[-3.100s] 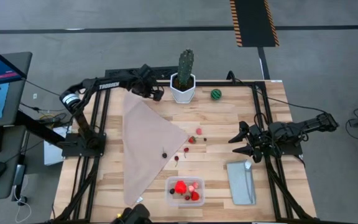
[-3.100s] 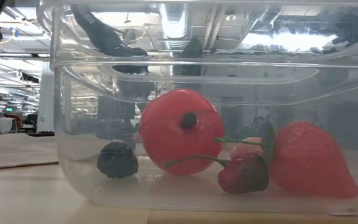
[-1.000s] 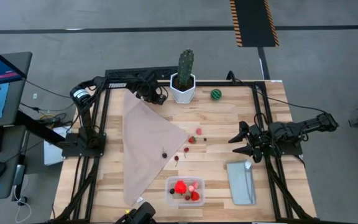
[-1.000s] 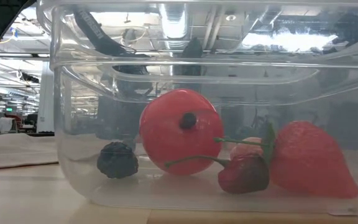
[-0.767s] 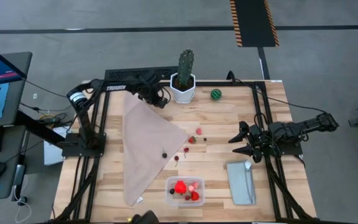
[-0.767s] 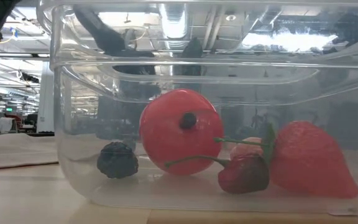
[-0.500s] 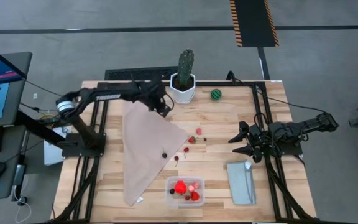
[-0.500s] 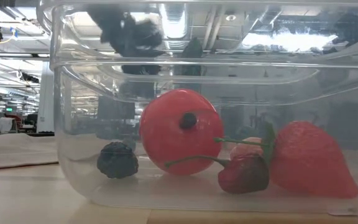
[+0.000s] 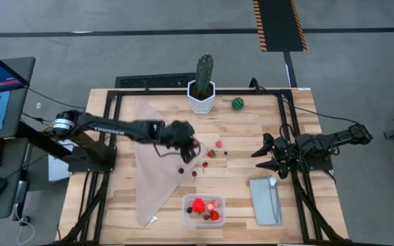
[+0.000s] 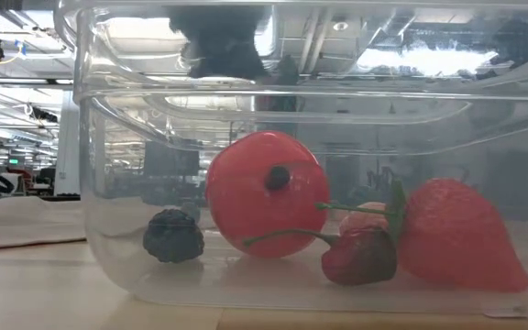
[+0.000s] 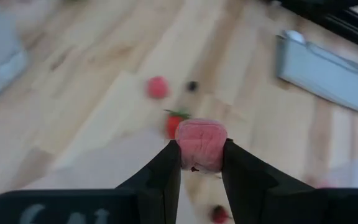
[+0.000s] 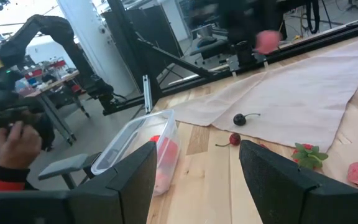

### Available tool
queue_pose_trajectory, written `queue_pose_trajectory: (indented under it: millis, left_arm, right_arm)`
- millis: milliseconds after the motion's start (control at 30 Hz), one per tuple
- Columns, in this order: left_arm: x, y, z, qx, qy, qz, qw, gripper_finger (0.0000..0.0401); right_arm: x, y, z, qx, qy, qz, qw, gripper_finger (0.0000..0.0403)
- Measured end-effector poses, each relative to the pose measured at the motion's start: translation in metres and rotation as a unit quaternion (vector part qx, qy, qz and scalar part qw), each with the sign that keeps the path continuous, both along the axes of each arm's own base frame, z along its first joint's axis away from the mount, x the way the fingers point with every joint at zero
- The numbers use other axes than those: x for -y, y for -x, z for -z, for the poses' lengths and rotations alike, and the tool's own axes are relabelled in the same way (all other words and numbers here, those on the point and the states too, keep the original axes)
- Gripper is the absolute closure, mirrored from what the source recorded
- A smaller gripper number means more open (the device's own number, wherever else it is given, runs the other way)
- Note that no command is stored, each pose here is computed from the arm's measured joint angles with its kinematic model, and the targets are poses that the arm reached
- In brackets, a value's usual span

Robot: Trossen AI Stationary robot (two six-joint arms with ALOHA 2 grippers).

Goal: Pick and placing Produce into tupperware
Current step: Put the top peach into the transparent bin

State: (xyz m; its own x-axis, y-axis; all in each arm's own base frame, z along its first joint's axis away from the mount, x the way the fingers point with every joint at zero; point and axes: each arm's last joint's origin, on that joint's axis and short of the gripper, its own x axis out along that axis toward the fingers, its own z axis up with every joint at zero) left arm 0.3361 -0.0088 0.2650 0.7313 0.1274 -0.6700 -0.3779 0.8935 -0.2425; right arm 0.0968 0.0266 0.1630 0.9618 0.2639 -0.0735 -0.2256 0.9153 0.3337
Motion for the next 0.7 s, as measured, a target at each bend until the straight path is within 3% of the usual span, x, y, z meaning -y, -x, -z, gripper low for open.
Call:
queue_pose_trajectory:
  millis: [233, 700]
  left_arm:
    - [0.072, 0.001, 0.002, 0.035, -0.057, 0.04, 0.997, 0.031]
    - [0.161, -0.003, 0.05, 0.046, -0.04, 0.152, 0.986, 0.031]
  right_arm:
    - [0.0, 0.0, 0.0, 0.0, 0.0, 0.0, 1.0, 0.0148]
    - [0.0, -0.001, 0.002, -0.009, 0.002, 0.0, 1.0, 0.0148]
